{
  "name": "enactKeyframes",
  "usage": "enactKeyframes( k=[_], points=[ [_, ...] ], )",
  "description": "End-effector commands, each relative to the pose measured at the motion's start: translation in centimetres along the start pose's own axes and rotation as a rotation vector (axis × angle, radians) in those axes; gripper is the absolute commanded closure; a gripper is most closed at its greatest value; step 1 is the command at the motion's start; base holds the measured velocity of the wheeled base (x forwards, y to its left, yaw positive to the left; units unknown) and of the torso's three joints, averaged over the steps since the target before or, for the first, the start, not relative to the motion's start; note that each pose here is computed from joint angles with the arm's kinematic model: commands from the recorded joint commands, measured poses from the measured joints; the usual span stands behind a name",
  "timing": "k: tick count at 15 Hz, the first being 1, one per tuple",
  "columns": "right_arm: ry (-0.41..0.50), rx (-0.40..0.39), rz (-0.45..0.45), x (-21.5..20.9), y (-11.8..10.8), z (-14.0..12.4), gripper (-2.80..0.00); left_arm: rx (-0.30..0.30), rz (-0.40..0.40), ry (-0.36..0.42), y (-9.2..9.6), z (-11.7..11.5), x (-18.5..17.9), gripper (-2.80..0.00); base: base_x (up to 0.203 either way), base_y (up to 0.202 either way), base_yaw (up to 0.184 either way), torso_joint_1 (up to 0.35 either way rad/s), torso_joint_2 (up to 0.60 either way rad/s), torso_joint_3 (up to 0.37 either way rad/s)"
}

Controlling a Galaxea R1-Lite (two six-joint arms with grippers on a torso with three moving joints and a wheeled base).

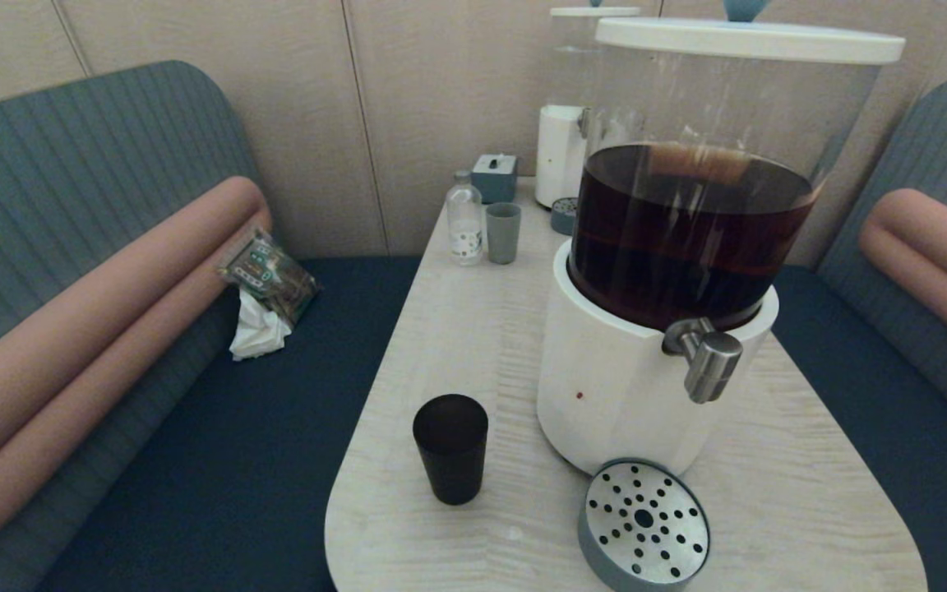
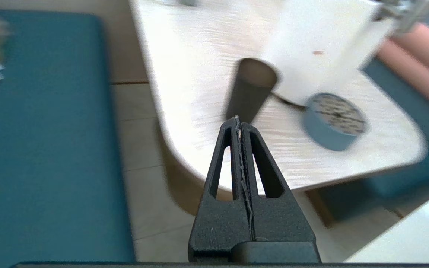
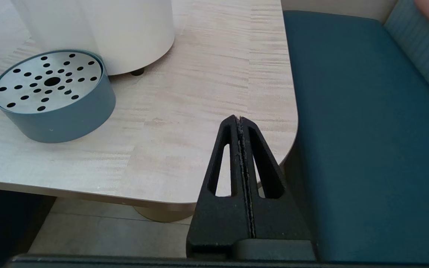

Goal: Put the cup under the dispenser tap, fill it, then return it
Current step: Pick up the cup

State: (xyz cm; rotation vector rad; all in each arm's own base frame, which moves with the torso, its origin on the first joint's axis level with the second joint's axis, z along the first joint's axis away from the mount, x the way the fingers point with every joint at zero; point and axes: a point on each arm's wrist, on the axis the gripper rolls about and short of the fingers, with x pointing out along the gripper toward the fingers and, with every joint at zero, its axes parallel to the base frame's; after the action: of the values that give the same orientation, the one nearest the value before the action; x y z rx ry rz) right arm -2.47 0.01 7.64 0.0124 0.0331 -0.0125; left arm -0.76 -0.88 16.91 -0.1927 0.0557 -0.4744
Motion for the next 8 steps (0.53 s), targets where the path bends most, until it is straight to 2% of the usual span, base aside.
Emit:
enactKeyframes(
  k=[1,5,8],
  points=[
    [-0.001,0.000,0.000,0.0,0.0,0.0,0.00,-0.035,-0.022,0.079,0.8,0.8,2.3,0.00,0.000,0.000,0.000,0.000,0.00,0.000],
    [-0.002,0.000,0.000,0.0,0.0,0.0,0.00,-0.032,-0.063,0.098,2.6,2.5,7.3,0.00,0.000,0.000,0.000,0.000,0.00,0.000],
    [-0.001,0.000,0.000,0.0,0.0,0.0,0.00,0.001,-0.074,0.079,4.3,2.8,11.3,0.00,0.000,0.000,0.000,0.000,0.00,0.000]
  ],
)
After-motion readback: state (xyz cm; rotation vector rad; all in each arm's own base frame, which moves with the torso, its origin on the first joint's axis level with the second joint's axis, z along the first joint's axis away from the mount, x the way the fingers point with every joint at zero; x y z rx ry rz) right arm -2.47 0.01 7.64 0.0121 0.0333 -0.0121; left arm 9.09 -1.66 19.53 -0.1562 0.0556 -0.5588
